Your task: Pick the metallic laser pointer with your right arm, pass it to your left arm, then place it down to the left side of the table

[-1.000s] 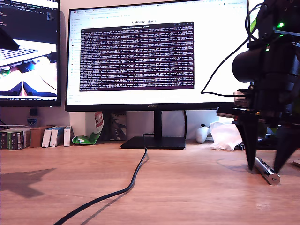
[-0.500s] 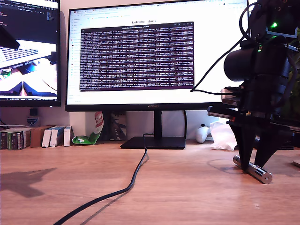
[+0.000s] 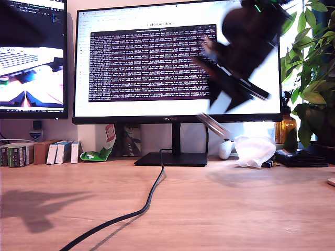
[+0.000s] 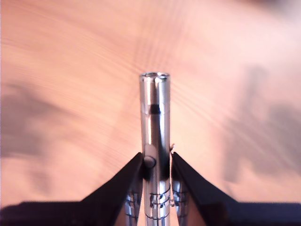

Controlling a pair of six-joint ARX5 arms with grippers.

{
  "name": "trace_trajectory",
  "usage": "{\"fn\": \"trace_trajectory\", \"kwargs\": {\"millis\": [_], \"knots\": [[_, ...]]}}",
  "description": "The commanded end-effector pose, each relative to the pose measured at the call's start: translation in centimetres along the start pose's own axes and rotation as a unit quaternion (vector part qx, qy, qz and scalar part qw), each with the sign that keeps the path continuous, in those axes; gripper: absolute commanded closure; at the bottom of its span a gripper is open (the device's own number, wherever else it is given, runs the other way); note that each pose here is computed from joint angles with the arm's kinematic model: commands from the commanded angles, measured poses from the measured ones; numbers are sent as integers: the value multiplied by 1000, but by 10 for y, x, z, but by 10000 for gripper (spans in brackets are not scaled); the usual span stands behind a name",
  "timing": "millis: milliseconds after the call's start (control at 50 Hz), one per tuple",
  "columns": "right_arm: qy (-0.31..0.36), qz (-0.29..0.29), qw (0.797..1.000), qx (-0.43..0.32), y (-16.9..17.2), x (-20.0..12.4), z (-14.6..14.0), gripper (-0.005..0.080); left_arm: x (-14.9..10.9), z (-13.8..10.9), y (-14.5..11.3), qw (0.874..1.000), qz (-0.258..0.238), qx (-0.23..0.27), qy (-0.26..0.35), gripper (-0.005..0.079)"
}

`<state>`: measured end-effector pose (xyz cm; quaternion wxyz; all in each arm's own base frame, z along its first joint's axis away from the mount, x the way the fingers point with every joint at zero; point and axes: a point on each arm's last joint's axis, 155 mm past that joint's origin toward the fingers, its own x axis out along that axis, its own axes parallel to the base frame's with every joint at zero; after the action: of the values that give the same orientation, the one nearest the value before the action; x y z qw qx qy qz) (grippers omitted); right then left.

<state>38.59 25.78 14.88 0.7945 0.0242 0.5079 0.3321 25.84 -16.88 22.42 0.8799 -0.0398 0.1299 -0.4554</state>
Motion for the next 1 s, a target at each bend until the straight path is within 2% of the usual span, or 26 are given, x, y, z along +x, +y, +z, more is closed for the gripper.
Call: {"fn": "trace_trajectory", "kwargs": {"millis": [0, 20, 40, 80, 200, 500, 840, 980], "knots": [[-41, 31, 998, -43, 33, -17, 23, 764, 4, 5, -7, 999, -31, -33, -4, 574], [-49, 39, 996, -56, 40, -18, 28, 764, 6, 5, -9, 999, -41, -32, -5, 574], [-56, 48, 995, -65, 47, -20, 32, 764, 7, 5, -10, 997, -50, -58, -4, 574], [-70, 62, 992, -82, 60, -23, 40, 764, 8, 6, -13, 995, -66, -72, -5, 564], [-95, 99, 983, -119, 92, -29, 52, 764, 13, 12, -15, 991, -90, -100, -12, 465], [-107, 131, 973, -155, 128, -29, 53, 764, 29, 28, -11, 988, -111, -108, -11, 360], [-148, 176, 954, -193, 170, -47, 70, 764, 52, 27, -7, 984, -125, -125, 10, 359], [-161, 205, 944, -204, 191, -57, 75, 764, 59, 25, -7, 985, -129, -117, 9, 359]]}}
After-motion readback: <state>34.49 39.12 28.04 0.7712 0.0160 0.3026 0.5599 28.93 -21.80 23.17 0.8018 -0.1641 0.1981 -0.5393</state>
